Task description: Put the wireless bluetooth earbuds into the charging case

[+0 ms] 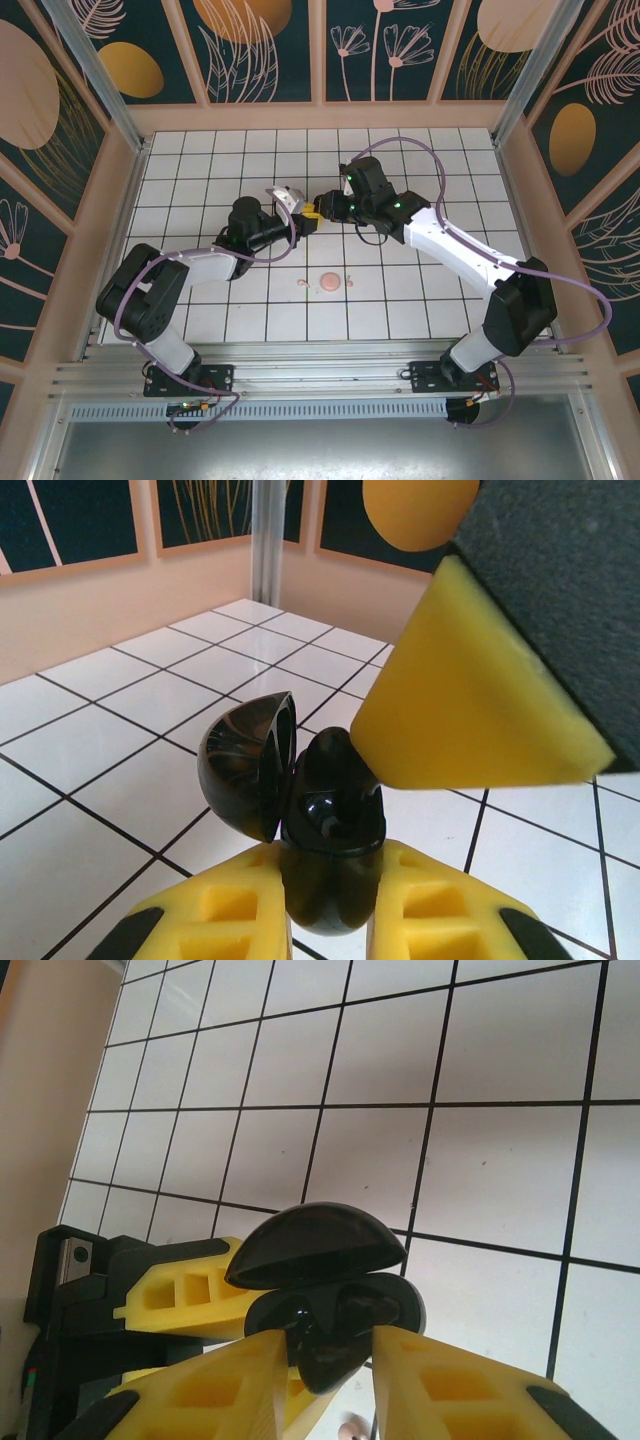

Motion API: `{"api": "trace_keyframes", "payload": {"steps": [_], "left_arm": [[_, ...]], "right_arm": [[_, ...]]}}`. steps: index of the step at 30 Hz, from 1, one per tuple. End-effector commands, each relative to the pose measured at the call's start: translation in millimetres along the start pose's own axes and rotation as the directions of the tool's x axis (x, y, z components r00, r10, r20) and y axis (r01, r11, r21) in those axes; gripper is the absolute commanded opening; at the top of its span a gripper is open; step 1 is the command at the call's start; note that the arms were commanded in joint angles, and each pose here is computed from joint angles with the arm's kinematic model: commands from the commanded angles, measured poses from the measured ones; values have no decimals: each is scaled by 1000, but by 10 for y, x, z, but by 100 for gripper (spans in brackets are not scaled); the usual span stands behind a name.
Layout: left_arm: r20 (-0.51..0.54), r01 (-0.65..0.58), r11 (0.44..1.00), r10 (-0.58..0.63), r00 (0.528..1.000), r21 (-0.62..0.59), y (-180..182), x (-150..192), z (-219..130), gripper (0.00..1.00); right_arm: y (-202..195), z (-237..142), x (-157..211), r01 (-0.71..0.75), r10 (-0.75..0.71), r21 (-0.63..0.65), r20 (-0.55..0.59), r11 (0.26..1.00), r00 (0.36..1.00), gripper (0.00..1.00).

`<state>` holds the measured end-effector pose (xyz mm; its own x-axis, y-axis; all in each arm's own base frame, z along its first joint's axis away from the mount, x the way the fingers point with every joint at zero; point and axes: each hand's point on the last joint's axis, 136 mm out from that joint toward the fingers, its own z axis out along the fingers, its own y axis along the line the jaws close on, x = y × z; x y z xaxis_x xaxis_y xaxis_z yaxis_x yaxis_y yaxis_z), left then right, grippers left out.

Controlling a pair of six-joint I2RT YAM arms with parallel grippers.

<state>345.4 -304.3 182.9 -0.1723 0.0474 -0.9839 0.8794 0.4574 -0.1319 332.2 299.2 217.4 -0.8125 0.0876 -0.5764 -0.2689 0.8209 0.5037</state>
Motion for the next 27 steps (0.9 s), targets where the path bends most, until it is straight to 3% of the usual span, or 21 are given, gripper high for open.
{"api": "trace_keyframes", "payload": {"steps": [1, 13, 20, 27], "left_arm": [[44, -52, 999, 52, 998, 1, -48, -168, -21, 5], [38, -45, 999, 45, 998, 9, -54, -141, -13, 5], [51, -44, 998, 42, 998, 46, -119, -169, -13, 5], [65, -38, 997, 34, 997, 61, -144, -205, -13, 5]], "right_arm": [[79, -42, -89, -12, 13, -30, 18, 999, 1000, 34], [168, -387, -259, -5, 18, -125, 105, 992, 994, 45], [108, -508, -280, -31, 58, -257, 96, 966, 994, 41], [105, -376, -203, -33, 47, -289, 45, 957, 998, 40]]}}
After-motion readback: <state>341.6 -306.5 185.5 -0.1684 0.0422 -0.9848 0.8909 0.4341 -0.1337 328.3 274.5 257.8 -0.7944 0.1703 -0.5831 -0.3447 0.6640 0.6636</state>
